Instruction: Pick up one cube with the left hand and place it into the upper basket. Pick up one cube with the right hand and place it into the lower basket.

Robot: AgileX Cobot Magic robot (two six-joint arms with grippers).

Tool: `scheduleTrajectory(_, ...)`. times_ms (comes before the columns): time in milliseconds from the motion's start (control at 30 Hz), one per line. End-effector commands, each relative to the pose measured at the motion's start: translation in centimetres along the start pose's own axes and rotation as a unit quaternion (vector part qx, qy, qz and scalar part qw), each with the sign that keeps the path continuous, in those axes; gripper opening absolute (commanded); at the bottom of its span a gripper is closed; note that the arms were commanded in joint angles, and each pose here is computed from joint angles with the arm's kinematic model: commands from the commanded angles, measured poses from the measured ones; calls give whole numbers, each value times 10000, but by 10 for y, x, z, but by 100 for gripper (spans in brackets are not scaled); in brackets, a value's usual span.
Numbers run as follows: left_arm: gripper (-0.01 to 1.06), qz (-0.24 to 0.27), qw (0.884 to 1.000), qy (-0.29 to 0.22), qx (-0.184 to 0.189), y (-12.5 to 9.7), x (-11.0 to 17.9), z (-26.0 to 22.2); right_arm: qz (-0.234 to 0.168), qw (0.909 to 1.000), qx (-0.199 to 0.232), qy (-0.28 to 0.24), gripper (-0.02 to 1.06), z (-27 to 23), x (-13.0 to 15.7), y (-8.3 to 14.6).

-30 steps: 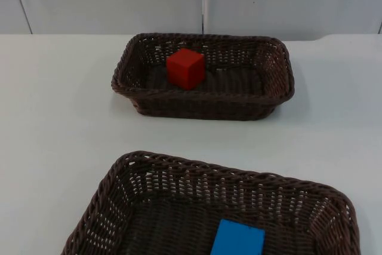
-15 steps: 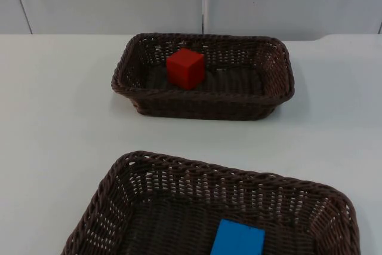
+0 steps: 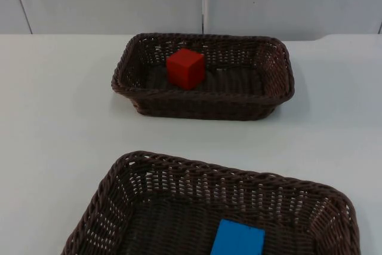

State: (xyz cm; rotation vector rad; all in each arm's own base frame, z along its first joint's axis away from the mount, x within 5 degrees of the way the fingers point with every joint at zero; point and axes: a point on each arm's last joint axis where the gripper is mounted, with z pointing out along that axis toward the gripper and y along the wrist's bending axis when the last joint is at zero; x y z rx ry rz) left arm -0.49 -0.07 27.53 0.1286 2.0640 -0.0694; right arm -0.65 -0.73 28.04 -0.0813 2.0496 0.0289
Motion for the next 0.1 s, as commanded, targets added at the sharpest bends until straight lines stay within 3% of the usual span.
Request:
scheduleTrajectory(0,105,-70,9998,-3,-184,0,1,1,19,10000,21,-35,105,0,0,0)
scheduleTrajectory(67,105,-96,9997,-3,-231,0,1,1,19,10000,21,-35,105,0,0,0)
